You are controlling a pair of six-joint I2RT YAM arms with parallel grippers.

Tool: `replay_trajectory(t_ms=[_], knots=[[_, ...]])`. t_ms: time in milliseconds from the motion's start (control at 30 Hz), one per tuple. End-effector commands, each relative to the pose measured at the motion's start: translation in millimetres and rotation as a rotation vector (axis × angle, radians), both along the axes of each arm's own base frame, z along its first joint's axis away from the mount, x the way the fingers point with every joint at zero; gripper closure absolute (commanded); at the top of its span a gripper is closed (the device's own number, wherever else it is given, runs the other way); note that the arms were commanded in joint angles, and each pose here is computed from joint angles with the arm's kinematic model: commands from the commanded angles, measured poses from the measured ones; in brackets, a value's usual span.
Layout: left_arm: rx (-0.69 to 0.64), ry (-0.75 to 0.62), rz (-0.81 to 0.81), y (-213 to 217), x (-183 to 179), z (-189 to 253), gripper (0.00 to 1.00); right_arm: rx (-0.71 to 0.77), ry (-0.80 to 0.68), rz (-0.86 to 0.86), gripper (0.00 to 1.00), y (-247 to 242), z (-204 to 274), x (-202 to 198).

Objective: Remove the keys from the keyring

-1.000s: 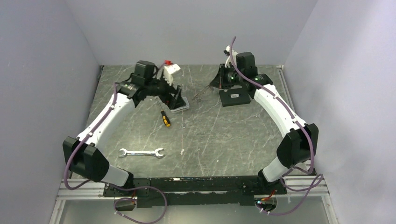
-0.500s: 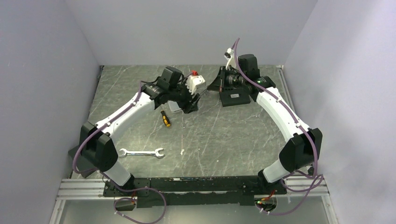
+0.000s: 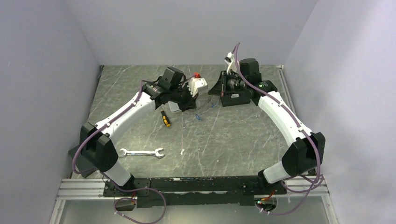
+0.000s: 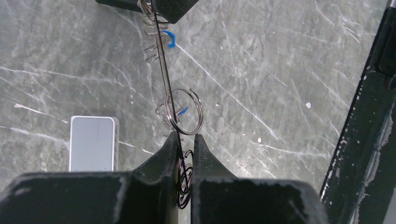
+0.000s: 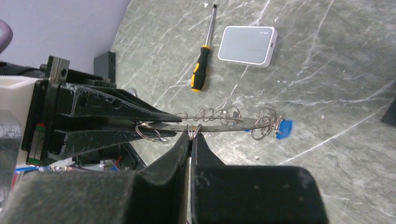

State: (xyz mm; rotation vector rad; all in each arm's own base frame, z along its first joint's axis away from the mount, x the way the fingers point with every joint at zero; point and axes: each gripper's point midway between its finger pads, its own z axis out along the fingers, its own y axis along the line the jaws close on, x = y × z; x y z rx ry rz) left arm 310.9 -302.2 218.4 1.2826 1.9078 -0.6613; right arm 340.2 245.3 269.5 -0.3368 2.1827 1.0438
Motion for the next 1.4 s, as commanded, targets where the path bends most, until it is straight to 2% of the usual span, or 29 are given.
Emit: replay_trajectory(t_ms=[0,67,167,233,300,467,733,900,1200,1367], knots=[[-0.031,-0.022,-0.012,13.1,-9.8,31.6,1.0,0.05,-0.144,0.105,0.87,3.3,33.4,-18.7],[-0.058,0.007,-0.068,18.6,-21.2,37.8,1.0,0.051,-0.201,0.136,0.68,1.6,38.1,-24.0],[-0.101,0.046,-0.123,27.5,-35.2,50.0,1.0,0.058,-0.274,0.214,0.33,0.3,42.8,-36.9],[-0.11,0.055,-0.158,34.4,-43.0,56.6,1.0,0.044,-0.306,0.262,0.2,0.1,40.5,-42.6],[-0.116,0.057,-0.2,39.9,-52.2,63.0,1.0,0.032,-0.336,0.318,0.15,-0.5,36.7,-50.2],[-0.102,0.036,-0.283,50.8,-69.8,74.5,1.0,-0.006,-0.468,0.544,0.13,-3.2,20.8,-73.8],[-0.083,0.039,-0.373,53.7,-82.3,76.7,1.0,-0.072,-0.627,0.701,0.15,-7.6,34.2,-88.6],[-0.106,0.076,-0.447,49.1,-91.8,73.6,1.0,-0.019,-0.614,0.79,0.22,3.5,31.0,-106.5],[-0.117,0.141,-0.535,36.3,-104.7,68.6,1.0,0.0,-0.602,0.834,0.26,22.2,24.7,-115.9],[-0.118,0.155,-0.548,31.9,-106.2,68.3,1.0,0.01,-0.575,0.863,0.37,34.5,17.3,-123.1]])
